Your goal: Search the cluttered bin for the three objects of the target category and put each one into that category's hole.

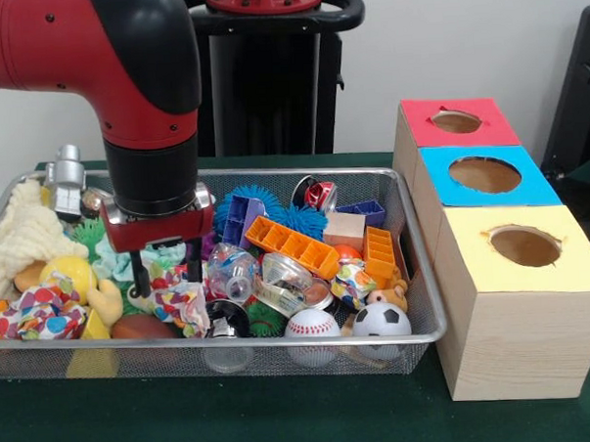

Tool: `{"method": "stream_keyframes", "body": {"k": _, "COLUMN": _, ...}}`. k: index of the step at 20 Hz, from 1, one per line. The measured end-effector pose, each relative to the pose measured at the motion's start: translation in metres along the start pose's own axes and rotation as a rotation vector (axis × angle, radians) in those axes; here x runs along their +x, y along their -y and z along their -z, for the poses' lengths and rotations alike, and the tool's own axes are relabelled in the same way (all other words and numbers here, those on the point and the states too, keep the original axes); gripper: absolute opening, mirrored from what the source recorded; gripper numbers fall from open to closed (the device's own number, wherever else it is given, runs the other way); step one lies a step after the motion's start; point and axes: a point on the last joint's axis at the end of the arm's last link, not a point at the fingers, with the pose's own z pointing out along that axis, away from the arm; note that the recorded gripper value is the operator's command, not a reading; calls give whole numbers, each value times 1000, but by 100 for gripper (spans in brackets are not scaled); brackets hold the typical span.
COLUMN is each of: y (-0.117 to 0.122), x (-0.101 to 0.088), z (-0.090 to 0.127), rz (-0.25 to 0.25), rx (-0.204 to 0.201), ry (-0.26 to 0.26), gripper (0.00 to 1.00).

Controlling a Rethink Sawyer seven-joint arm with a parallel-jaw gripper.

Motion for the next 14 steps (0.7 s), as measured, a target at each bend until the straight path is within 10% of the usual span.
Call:
{"method": "stream_keyframes", "body": {"k": 12, "y": 1, "x": 1, "z": 0, "rz": 1, "rx": 2, "ry": -2, "gripper": 100}}
{"method": "stream_keyframes", "body": {"k": 13, "y": 1, "x": 1, "z": 0, "rz": 1, "rx": 2, "ry": -2, "gripper": 0}}
{"method": "stream_keyframes", "body": {"k": 14, "y": 1, "x": 1, "z": 0, "rz": 1, "rx": 2, "ry": -2, "gripper": 0}}
